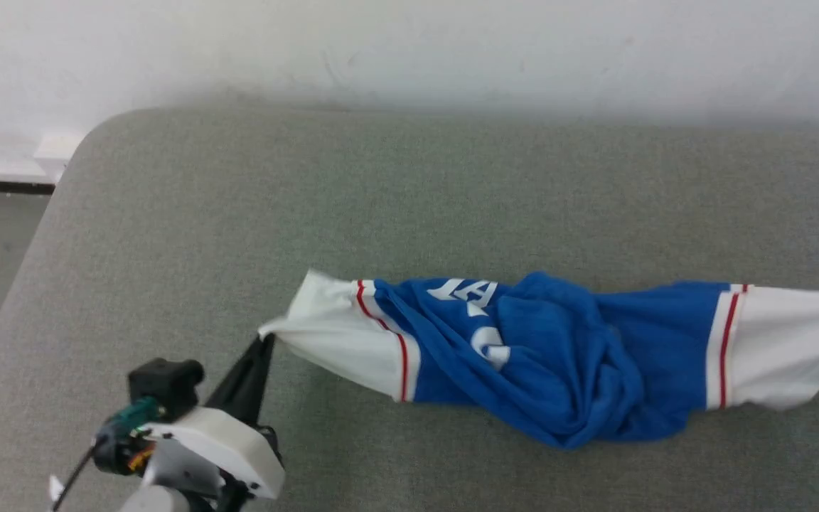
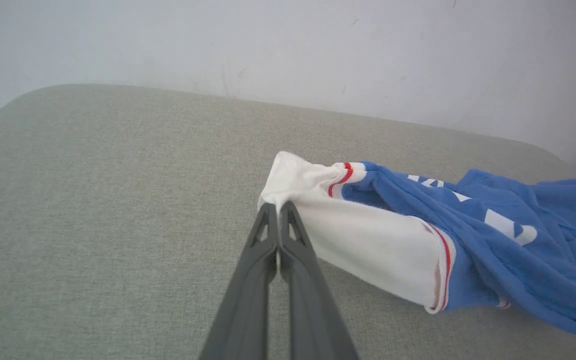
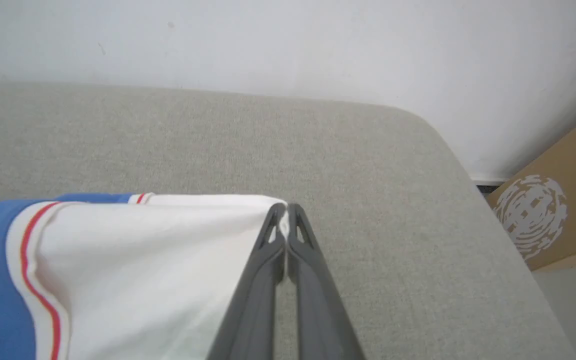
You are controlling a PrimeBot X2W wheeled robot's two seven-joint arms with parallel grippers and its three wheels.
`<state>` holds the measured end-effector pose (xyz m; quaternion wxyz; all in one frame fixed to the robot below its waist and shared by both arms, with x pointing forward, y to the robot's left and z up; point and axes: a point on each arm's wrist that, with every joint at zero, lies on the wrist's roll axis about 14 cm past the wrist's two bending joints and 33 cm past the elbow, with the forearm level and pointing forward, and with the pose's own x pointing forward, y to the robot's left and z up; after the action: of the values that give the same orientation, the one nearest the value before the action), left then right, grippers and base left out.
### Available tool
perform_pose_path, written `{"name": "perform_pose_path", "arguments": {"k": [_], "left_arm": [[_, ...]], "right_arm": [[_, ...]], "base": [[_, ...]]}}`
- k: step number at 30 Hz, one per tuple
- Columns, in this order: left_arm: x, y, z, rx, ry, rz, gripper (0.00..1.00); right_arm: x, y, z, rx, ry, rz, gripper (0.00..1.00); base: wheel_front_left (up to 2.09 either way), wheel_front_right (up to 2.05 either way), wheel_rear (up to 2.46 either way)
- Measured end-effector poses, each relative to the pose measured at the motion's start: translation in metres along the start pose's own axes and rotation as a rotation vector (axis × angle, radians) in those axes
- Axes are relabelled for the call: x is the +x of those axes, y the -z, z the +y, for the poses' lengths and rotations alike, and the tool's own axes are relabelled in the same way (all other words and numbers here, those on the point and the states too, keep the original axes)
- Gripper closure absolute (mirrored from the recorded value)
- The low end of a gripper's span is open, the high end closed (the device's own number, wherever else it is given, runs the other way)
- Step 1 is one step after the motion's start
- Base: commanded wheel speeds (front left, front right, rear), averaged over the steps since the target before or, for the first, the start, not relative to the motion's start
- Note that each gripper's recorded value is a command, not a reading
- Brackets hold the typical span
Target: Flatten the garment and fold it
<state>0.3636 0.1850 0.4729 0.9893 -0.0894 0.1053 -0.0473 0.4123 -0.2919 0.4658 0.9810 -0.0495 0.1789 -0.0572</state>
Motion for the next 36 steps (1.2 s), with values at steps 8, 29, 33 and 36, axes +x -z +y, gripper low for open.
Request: {"name": "perform_pose_path", "arguments": {"k": [8, 29, 33, 36], "left_arm": [[-0.012, -0.098, 0.002, 0.097, 0.035, -0.279, 1.00], [-0.026, -0.341, -0.033, 0.388, 0.138, -0.824, 1.00], [0.016, -0.348, -0.024, 0.362, 0.138, -0.734, 1.00], [0.051, -0.355, -0.018, 0.363, 0.128, -0.682, 1.00]], "right_arm": [[-0.022, -0.112, -0.021, 0.032, 0.005, -0.326, 1.00], [-0.080, -0.332, 0.000, -0.117, -0.140, -0.781, 1.00], [-0.055, -0.349, 0.010, -0.148, -0.161, -0.762, 1.00], [-0.029, -0.361, 0.018, -0.168, -0.174, -0.749, 1.00]], "base": [[0.00, 0.00, 0.00], [0.00, 0.00, 0.00], [0.00, 0.00, 0.00], [0.00, 0.00, 0.00]]}}
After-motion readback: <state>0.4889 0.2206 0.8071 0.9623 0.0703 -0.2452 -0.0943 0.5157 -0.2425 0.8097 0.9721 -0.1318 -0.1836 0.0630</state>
